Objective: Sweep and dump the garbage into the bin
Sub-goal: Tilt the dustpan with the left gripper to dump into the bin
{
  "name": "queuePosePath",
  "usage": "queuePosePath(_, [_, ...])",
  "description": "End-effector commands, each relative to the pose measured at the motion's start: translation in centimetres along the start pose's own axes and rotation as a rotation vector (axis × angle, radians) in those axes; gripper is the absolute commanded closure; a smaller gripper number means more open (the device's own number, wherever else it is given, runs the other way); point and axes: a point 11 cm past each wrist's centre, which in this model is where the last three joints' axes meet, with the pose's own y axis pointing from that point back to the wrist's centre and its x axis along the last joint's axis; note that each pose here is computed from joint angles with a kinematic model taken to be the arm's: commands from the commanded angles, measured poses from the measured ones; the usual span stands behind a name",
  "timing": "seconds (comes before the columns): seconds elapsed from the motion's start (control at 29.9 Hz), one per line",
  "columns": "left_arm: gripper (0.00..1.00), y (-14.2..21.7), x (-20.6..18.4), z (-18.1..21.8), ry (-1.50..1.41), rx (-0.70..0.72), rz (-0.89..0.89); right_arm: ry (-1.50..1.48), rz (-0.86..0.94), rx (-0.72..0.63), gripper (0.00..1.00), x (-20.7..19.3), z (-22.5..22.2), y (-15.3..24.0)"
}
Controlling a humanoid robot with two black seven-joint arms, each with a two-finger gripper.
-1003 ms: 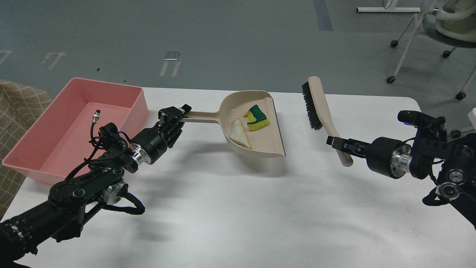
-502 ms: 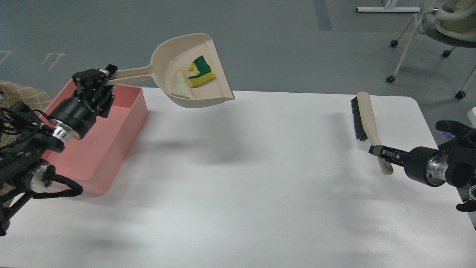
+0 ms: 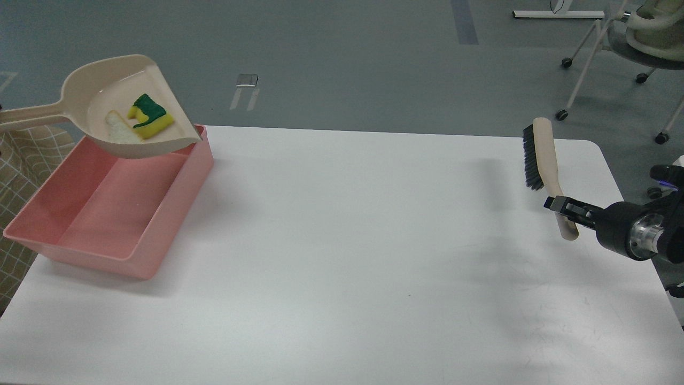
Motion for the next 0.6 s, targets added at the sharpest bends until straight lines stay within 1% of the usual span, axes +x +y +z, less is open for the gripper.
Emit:
queuePosePath(0.0, [0.97,0.8,2.7,-0.7,-0.045,0.041,0.047,-0.021,0.002,0.013,1.0,0.1,-0.2,0.1])
queuePosePath(0.07, [0.97,1.3,3.9,-0.6,-0.102,0.068,0.053,-0.031,0.014,0.018,1.0,0.5,-0.2,0.2])
queuePosePath(0.2, [0.97,1.4,4.7,0.5,-0.233,0.093,0.01,-0.033,0.018,0.021,1.0,0.7,-0.3,0.3])
queuePosePath(0.33, [0.98,1.3,4.6,1.2,-0.418,0.126,-0.074,-0.052,0.027,0.034,1.0,0.9,-0.2,0.5])
queuePosePath(0.37, [0.98,1.3,4.6,1.2,-0.419,0.127,-0.074,-0.052,0.027,0.034,1.0,0.9,-0.2,0.5])
queuePosePath(0.5, [0.98,1.1,4.7,2.2,-0.634,0.157,-0.161,-0.063,0.035,0.041,1.0,1.1,-0.2,0.6])
queuePosePath(0.57, [0.98,0.9,4.3,2.5,-0.667,0.152,-0.182,-0.068,0.039,0.042,1.0,1.1,-0.1,0.7])
